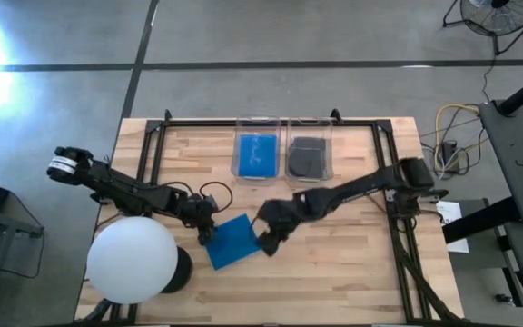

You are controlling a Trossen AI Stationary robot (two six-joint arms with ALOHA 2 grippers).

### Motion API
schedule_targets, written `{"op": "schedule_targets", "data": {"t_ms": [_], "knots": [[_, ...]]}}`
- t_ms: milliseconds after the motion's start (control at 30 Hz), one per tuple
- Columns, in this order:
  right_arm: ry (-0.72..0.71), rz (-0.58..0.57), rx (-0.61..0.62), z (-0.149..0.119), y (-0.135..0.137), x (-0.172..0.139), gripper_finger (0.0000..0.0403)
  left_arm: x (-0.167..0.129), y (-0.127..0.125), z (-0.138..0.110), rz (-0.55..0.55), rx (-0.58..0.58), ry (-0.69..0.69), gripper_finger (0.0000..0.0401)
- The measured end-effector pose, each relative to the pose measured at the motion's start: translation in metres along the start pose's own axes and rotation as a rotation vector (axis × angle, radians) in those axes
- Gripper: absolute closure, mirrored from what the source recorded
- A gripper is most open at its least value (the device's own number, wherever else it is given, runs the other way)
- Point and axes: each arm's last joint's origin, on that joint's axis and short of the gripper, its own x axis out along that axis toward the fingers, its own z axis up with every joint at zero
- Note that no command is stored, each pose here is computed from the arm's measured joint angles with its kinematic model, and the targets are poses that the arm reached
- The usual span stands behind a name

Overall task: Pick & place jewel cases by type
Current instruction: Put the blue CD case into the left transparent bin

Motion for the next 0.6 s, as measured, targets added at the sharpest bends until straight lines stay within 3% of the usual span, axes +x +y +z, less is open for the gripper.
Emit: {"op": "schedule_targets", "data": {"t_ms": [133,267,433,600], "knots": [[-0.029,0.132,0.136,-0.003,-0.006,0.050,0.0326,0.003,0.004,-0.003,0.027,0.035,-0.011,0.0275],[-0.022,0.171,0.268,-0.002,-0.011,0.090,0.0324,0.003,0.004,-0.003,0.042,0.033,-0.018,0.0275],[-0.004,0.105,0.342,-0.002,-0.016,0.116,0.0301,0.007,0.002,-0.003,-0.013,-0.015,0.017,0.0275],[-0.099,-0.027,0.329,0.006,-0.019,0.101,0.0271,0.013,-0.005,0.000,-0.099,-0.075,0.004,0.0275]]}}
